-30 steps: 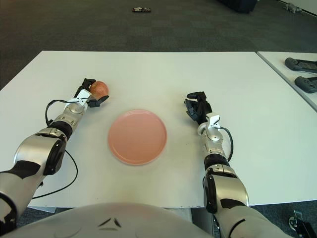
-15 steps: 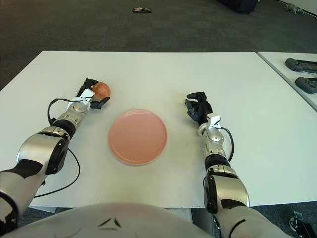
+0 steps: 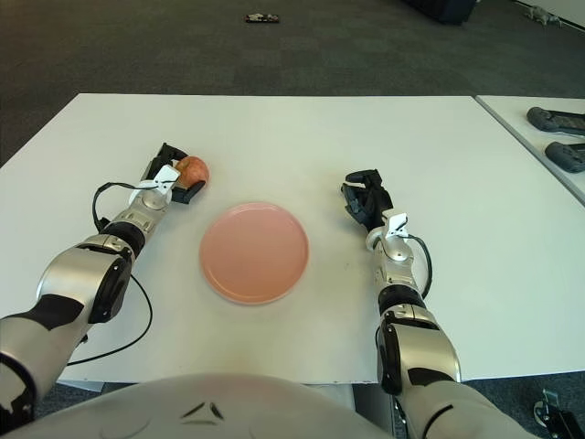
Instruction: Put the apple into the plate.
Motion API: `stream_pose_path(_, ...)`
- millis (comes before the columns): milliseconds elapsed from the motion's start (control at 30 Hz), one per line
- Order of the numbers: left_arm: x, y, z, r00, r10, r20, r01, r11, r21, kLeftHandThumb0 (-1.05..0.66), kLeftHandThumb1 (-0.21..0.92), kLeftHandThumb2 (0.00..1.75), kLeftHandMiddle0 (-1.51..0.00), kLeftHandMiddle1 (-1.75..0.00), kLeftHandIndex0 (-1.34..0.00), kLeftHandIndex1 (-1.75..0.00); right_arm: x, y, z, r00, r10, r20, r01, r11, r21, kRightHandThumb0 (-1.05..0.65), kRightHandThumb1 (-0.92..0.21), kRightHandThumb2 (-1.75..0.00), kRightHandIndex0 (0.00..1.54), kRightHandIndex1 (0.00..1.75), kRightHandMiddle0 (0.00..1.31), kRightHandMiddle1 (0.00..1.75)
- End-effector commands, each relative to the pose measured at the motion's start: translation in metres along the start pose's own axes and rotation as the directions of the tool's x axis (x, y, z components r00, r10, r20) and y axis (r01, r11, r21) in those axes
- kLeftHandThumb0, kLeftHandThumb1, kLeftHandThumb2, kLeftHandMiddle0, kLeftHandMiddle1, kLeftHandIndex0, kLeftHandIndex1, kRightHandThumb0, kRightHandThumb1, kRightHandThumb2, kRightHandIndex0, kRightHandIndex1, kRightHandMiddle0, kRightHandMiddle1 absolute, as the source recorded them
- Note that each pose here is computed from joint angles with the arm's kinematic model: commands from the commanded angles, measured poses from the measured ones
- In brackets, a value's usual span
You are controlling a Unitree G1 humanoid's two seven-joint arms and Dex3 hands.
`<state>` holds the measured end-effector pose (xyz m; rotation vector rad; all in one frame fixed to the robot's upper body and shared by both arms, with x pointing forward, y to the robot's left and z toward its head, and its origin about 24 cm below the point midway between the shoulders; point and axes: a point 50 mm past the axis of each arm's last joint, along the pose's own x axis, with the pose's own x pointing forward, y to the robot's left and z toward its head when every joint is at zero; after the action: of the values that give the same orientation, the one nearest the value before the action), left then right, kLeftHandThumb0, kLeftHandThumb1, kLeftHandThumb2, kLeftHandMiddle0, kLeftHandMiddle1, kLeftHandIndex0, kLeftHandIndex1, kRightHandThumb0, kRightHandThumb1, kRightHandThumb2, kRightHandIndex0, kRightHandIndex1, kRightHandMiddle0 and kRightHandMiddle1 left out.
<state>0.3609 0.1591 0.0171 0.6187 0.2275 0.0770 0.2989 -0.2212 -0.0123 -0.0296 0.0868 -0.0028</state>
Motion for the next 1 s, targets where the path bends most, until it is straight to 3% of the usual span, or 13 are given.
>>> stream_pose_path(0,-0.005,-0.014,-0.002,0.999,-0.032,-0.021,0.031,0.999,-0.038,-0.2,0.13,1.49,-0.76,-1.74,-0.61,-1.73,-0.019,-0.002,-0.031,0.989,-0.01,-0.145,0.014,1.0,0.023,-0.35,-0.92,-0.47,0.34,1.23,0.25,1.69)
stream_pose_path(100,-0.004,-0.014,0.001,1.0,-0.021,-0.014,0.02,0.998,-0.056,-0.07,0.06,1.59,-0.78,-1.74,-0.62,-1.74,-0.019,-0.002,-0.031,0.989,-0.01,-0.145,0.014,1.0,0.023,-0.35,-0.92,-0.47,0.34,1.23,0.25,1.69)
stream_pose_path(233,-0.005,-0.017,0.005,1.0,-0.009,0.001,0.009,0.998,-0.065,-0.02,0.02,1.63,-0.82,-1.7,-0.63,-1.75,-0.019,-0.002,-0.031,0.989,-0.01,-0.145,0.014,1.0,0.023,-0.35,-0.92,-0.47,0.34,1.23,0.25,1.69)
stream_pose_path(967,-0.006,-0.027,0.016,1.0,0.0,0.016,0.002,0.99,-0.141,0.0,-0.01,1.67,-0.89,-1.66,-0.63,-1.75,-0.02,0.001,-0.031,0.99,-0.009,-0.143,0.012,1.0,0.024,-0.35,-0.92,-0.47,0.34,1.23,0.25,1.69)
